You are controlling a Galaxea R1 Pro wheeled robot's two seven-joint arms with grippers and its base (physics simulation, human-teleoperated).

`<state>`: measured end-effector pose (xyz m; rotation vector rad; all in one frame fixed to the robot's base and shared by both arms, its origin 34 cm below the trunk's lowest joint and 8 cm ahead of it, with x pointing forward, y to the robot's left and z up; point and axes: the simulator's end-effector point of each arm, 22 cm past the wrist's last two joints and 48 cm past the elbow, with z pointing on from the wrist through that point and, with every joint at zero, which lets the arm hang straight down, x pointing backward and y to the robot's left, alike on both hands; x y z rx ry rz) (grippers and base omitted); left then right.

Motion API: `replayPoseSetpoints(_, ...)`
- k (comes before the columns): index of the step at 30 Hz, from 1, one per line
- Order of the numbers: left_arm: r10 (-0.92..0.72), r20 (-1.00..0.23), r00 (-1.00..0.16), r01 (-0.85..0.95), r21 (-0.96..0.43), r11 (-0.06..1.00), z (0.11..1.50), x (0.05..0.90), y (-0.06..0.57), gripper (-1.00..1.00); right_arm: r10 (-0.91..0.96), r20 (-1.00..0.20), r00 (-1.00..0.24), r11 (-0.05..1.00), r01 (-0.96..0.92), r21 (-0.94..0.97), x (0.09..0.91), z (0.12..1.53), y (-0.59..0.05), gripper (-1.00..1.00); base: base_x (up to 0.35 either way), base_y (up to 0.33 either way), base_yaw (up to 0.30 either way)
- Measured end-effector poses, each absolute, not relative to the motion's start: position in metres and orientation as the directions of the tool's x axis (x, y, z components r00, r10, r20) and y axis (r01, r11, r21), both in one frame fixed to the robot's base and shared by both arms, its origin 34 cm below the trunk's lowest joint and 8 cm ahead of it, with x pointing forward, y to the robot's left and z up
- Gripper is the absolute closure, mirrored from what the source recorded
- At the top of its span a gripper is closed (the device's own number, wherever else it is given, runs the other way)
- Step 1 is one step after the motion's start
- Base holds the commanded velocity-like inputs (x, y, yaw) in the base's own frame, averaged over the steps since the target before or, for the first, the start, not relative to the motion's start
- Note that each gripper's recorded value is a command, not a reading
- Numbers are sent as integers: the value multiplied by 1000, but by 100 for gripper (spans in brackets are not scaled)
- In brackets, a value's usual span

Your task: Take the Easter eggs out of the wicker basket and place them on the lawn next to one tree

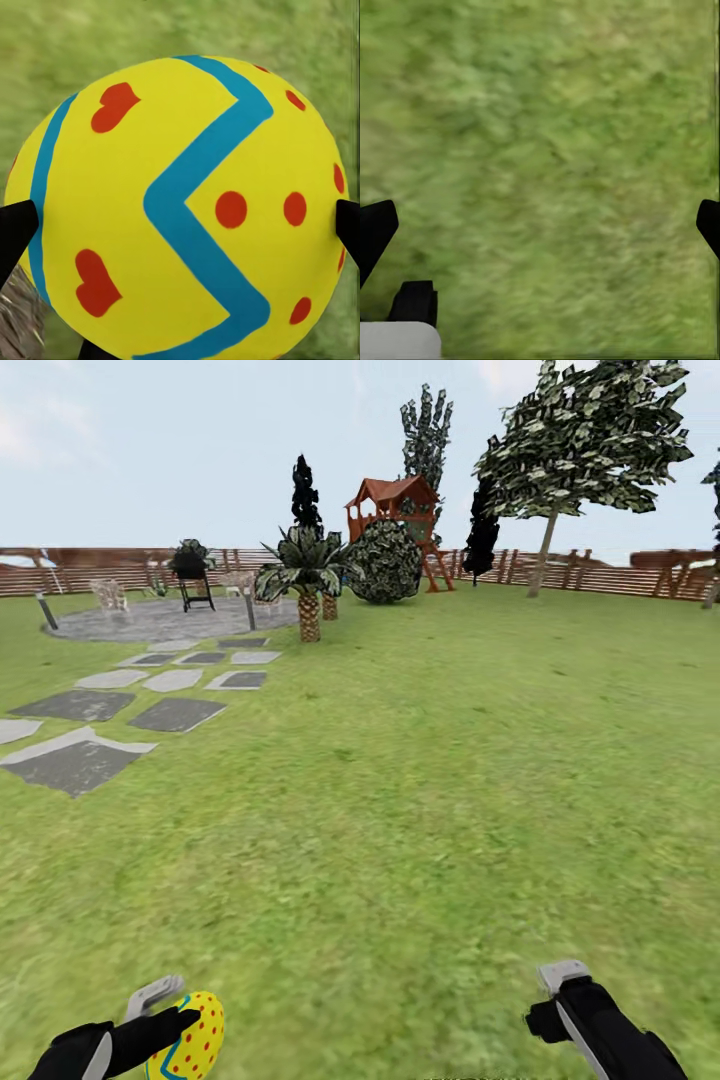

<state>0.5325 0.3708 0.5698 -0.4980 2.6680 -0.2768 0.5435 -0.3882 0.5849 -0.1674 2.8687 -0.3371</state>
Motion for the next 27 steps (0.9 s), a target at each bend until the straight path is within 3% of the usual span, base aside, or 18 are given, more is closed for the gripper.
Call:
replayPoseSetpoints(22, -383, -355, -853, -299, -268, 916, 604, 533, 367, 100, -135, -244, -960, 962, -68, -264, 547, 626, -405, -100, 0, 0, -276)
replayPoseSetpoints(27, -383, -355, -853, -300, -268, 916, 612, 532, 367, 100, -3, -430, -903, 961, 117, -252, 580, 667, -461, -100, 0, 0, -279)
